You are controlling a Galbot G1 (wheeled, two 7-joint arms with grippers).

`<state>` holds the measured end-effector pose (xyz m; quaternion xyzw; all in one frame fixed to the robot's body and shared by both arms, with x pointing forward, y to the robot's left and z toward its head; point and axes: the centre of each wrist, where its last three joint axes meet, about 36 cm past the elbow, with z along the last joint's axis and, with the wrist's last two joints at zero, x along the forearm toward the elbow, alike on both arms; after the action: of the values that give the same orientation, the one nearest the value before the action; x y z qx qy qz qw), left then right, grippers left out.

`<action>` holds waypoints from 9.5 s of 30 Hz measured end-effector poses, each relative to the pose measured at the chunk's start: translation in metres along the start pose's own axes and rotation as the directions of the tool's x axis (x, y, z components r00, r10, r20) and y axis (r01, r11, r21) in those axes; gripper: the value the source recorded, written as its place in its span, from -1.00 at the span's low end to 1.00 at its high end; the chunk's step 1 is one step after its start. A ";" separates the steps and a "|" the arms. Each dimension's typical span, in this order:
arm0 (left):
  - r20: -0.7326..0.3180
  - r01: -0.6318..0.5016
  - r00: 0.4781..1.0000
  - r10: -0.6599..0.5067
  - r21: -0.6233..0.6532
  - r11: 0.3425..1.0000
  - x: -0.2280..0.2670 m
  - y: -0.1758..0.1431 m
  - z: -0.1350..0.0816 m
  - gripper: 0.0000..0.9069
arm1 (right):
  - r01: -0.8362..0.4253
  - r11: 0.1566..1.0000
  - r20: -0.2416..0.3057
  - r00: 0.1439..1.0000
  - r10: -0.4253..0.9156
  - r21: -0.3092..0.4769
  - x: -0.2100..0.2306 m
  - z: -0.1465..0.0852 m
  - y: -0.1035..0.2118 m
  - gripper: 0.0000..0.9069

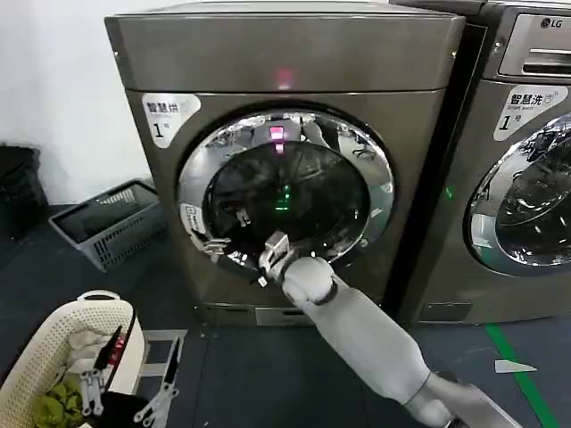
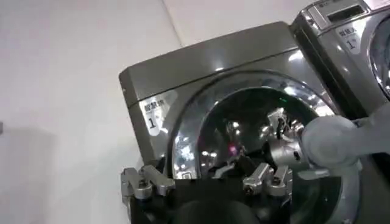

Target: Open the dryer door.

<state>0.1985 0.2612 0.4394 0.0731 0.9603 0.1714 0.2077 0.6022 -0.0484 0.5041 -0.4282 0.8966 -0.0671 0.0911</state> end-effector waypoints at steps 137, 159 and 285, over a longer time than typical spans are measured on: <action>0.148 -0.437 0.891 0.430 0.012 0.900 -0.159 0.077 0.065 1.00 | -0.059 0.998 0.052 0.997 0.057 0.029 0.403 -0.090 -0.013 1.00; 0.290 -0.594 0.781 0.553 0.067 0.802 -0.218 0.003 0.075 1.00 | -0.887 0.216 0.025 0.247 0.969 0.408 0.575 -0.105 0.082 1.00; -0.614 0.071 0.750 0.248 0.448 0.891 -0.122 0.052 -0.036 1.00 | -0.570 -0.640 0.143 -0.679 0.720 0.515 0.804 -0.083 0.140 1.00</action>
<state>0.2974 0.2734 0.5344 0.1005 0.9794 -0.0275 -0.1732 -0.0176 -0.5844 0.4721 0.6723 0.7147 -0.1903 -0.0317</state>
